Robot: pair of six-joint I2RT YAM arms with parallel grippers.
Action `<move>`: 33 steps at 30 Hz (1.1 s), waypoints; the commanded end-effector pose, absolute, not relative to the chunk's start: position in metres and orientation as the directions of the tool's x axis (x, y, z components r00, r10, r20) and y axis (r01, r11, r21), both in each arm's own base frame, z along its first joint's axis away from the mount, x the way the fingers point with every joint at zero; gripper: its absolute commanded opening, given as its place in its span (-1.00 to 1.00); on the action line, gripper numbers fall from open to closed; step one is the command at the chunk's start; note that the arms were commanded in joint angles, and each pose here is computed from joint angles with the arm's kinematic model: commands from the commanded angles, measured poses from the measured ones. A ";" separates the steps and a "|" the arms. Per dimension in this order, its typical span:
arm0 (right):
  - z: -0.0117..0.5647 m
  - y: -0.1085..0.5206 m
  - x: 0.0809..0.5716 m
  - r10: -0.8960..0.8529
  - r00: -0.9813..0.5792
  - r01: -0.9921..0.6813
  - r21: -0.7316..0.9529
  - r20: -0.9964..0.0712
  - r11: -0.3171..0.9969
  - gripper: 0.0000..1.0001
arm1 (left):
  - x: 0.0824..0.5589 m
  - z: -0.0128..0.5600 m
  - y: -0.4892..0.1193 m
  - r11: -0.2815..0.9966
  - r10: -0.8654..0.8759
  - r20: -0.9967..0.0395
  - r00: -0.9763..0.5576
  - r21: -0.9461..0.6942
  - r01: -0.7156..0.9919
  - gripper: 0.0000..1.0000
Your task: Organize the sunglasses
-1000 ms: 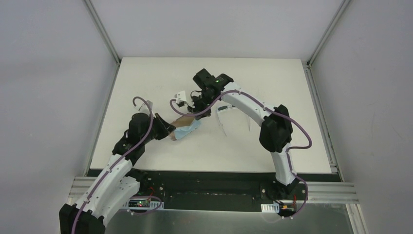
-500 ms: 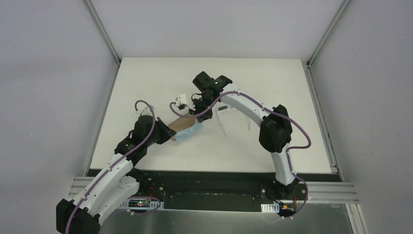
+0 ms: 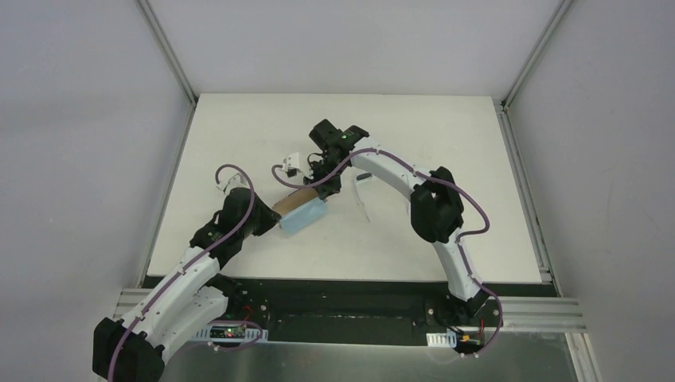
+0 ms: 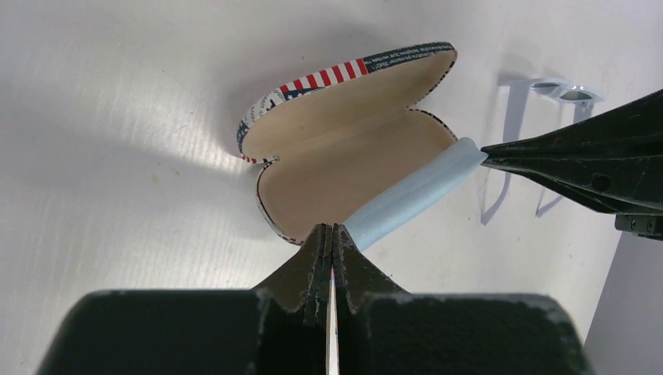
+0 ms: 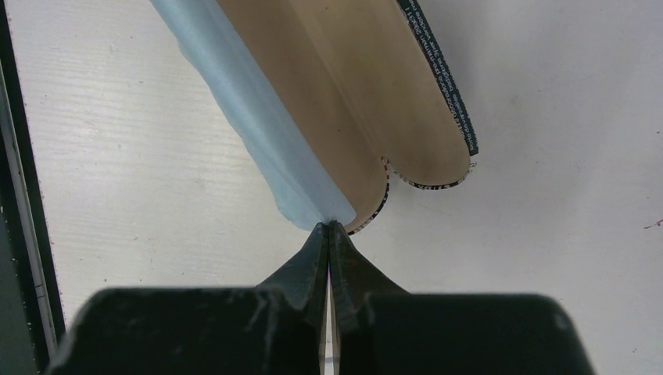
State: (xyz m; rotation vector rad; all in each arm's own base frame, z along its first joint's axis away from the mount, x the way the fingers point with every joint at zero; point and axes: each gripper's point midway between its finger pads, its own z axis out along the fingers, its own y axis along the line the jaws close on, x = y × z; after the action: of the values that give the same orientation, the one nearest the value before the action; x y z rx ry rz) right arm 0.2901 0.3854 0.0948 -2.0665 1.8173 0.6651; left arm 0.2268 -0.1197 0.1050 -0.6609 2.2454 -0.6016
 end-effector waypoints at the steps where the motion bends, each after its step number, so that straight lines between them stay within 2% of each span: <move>1: 0.110 0.396 0.310 -0.821 0.096 -0.993 0.003 -0.563 -0.118 -1.00 | 0.235 0.106 -0.117 0.763 -0.619 -0.518 -0.591 -0.574 -0.296 -1.00; 10: 0.100 0.400 0.323 -0.830 0.098 -0.994 -0.010 -0.550 -0.111 -1.00 | 0.238 0.088 -0.121 0.771 -0.609 -0.496 -0.619 -0.554 -0.315 -1.00; 15: 0.095 0.403 0.323 -0.834 0.095 -0.993 0.010 -0.543 -0.119 -1.00 | 0.239 0.087 -0.115 0.778 -0.608 -0.518 -0.602 -0.540 -0.321 -1.00; 33: 0.073 0.397 0.319 -0.862 0.083 -0.990 0.058 -0.501 -0.129 -1.00 | 0.241 0.065 -0.120 0.815 -0.558 -0.495 -0.667 -0.478 -0.327 -1.00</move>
State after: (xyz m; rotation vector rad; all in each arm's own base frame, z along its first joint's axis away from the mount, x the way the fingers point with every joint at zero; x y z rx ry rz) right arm 0.3117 0.3962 0.0665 -2.0719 1.8634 0.6358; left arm 0.2340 -0.1164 0.0610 -0.6889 2.3657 -0.4609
